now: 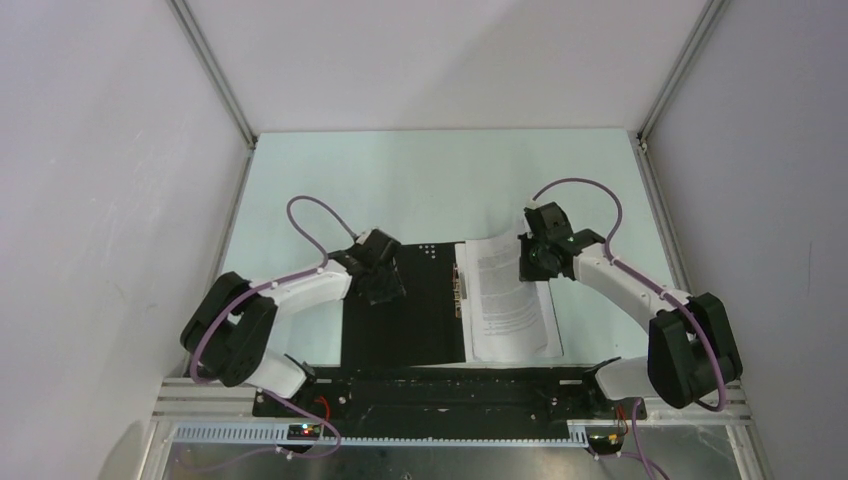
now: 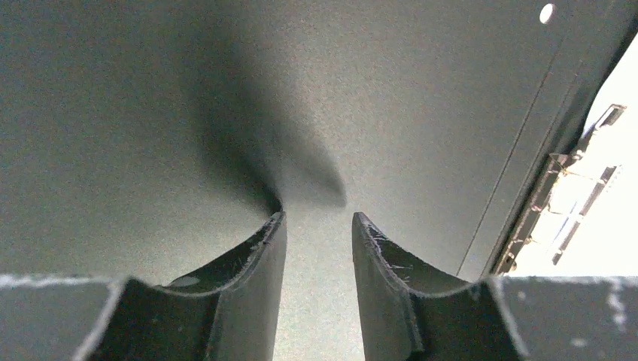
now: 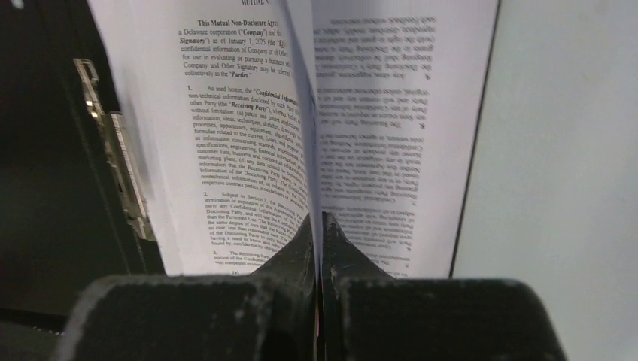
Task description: Put the files into the folder
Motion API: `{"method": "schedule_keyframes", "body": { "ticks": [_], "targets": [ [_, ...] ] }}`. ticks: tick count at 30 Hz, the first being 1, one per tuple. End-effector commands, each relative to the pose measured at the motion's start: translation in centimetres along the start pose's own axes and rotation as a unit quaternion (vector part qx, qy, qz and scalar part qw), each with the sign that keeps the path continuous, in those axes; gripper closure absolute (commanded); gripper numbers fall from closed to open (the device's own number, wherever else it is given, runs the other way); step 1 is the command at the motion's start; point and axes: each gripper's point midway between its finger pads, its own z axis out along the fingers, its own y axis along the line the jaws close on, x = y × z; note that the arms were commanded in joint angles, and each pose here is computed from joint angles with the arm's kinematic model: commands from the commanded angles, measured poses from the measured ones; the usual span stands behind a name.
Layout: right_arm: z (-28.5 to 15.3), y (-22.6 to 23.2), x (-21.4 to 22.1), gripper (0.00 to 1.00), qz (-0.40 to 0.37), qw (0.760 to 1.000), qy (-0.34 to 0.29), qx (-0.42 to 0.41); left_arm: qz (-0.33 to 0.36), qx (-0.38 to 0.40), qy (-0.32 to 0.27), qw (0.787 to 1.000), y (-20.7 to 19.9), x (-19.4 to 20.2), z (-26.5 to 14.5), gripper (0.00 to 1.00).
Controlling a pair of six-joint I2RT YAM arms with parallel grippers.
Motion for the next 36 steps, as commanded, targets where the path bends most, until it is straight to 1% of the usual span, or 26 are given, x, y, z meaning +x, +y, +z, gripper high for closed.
{"method": "schedule_keyframes", "body": {
  "ticks": [1,7,14,22,26,30,36],
  "targets": [
    [-0.6,2.5,-3.5,1.0,-0.011,0.997,-0.048,-0.054,0.012,-0.025,-0.014,1.0,0.5,-0.9,0.5,0.57],
    [-0.2,3.1,-3.3,1.0,-0.008,0.996,-0.035,-0.077,0.014,-0.029,-0.011,0.999,0.4,-1.0,0.7,0.57],
    [-0.3,2.9,-2.2,1.0,-0.034,0.997,-0.017,-0.072,0.018,-0.031,-0.008,0.999,0.2,-1.0,0.8,0.57],
    [-0.1,1.4,-1.8,1.0,-0.058,0.998,-0.007,-0.027,0.022,-0.032,-0.005,0.999,0.2,-1.2,0.9,0.57],
    [-0.1,1.2,-1.8,1.0,-0.071,0.997,-0.013,-0.009,0.022,-0.033,-0.003,0.999,0.2,-1.2,0.8,0.57],
    [-0.2,2.2,-1.9,1.0,-0.077,0.997,-0.015,-0.026,0.023,-0.033,0.0,0.999,0.3,-1.1,0.8,0.57],
    [0.2,3.5,-1.6,1.0,-0.063,0.997,-0.007,-0.053,0.021,-0.036,0.003,0.999,0.5,-1.0,0.9,0.57]
  ]
}}
